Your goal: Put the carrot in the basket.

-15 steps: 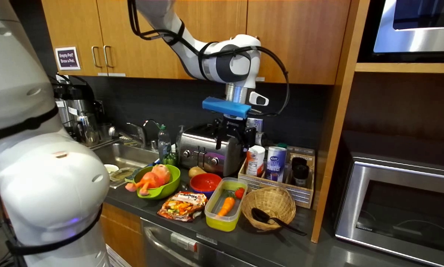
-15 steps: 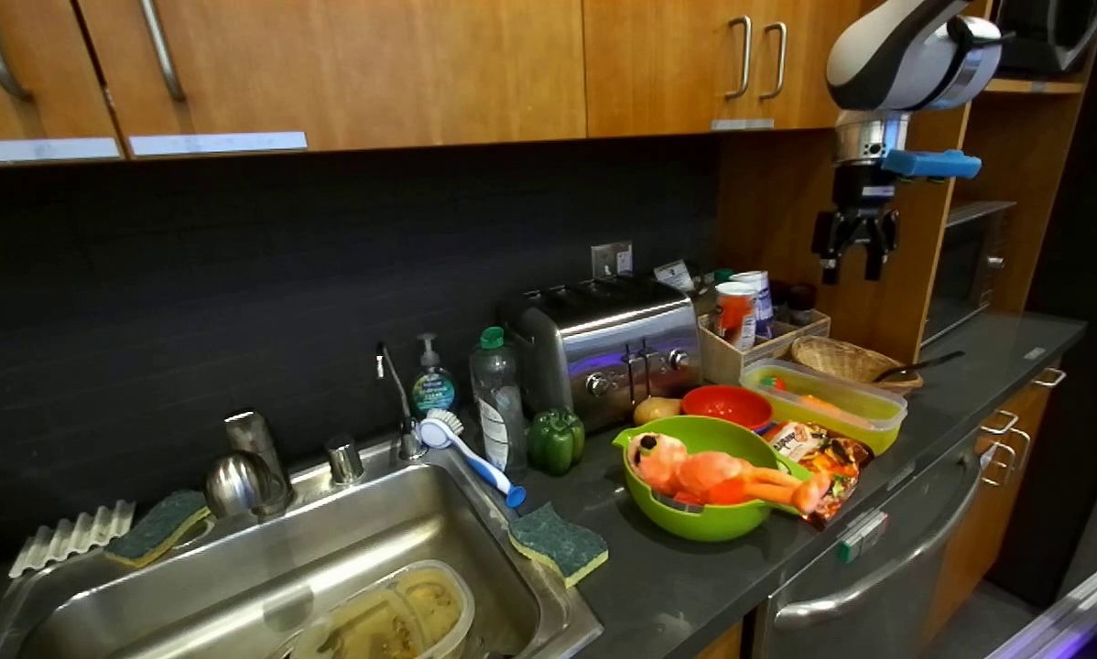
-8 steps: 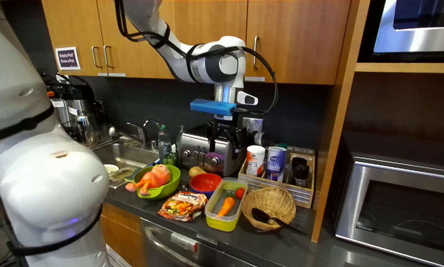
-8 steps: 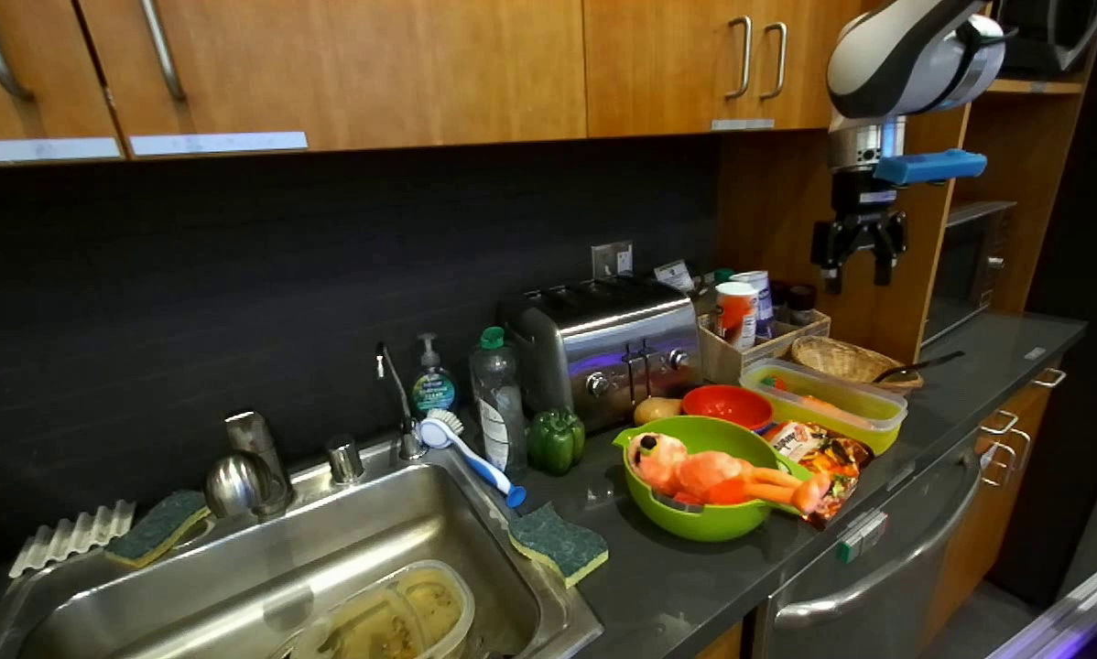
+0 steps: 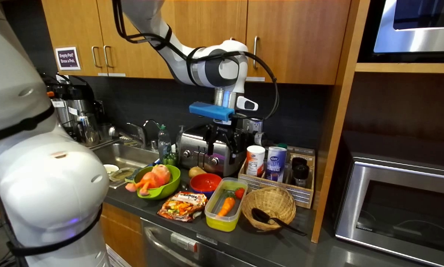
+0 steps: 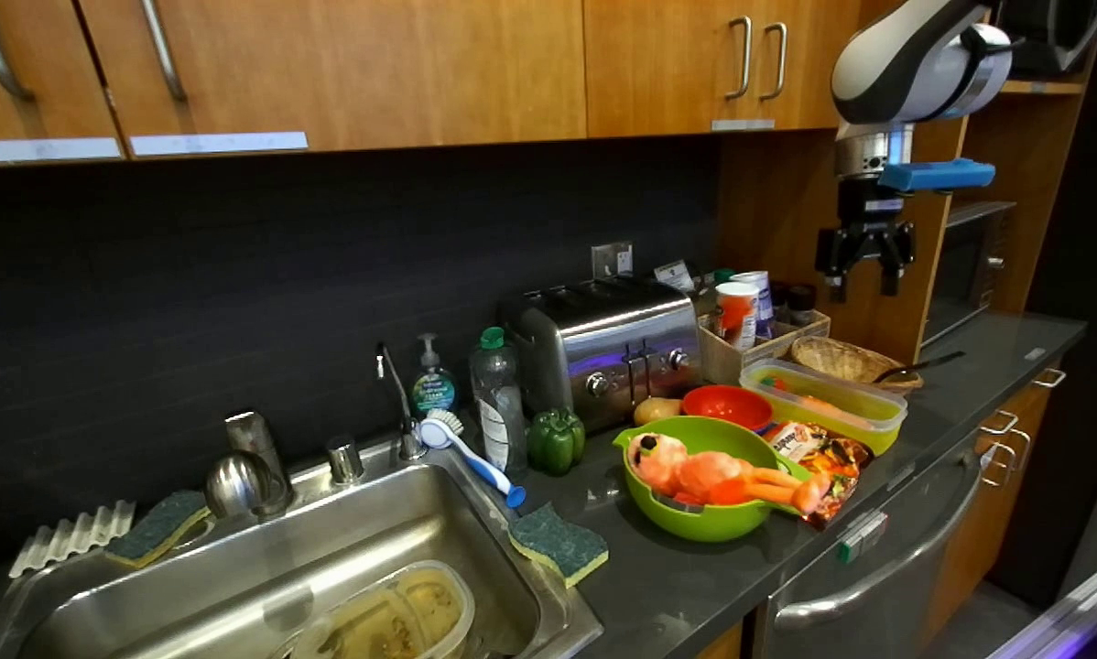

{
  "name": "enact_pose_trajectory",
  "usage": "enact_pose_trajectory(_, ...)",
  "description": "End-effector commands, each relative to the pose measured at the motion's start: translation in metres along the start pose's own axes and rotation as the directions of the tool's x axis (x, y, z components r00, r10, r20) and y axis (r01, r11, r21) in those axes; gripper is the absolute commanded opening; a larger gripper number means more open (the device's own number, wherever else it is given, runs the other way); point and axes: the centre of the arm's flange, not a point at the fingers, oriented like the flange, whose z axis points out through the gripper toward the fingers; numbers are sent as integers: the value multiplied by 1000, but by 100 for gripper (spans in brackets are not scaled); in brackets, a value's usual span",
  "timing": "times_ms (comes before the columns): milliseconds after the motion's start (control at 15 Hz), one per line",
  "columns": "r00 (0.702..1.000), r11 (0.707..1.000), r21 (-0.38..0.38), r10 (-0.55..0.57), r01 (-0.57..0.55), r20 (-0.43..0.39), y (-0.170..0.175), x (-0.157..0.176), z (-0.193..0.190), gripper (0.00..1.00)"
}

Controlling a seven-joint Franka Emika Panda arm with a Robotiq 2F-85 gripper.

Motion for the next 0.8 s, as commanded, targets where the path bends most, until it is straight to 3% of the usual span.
enact_pose_trajectory(0, 1000, 1000, 0, 0, 0, 0, 0, 0, 0, 100)
enact_pose_trajectory(267, 1000, 1000, 0, -16, 16, -11, 2, 12, 6, 100)
enact_pose_trajectory(733, 998, 998, 29, -65, 64, 18, 16, 48, 50, 100)
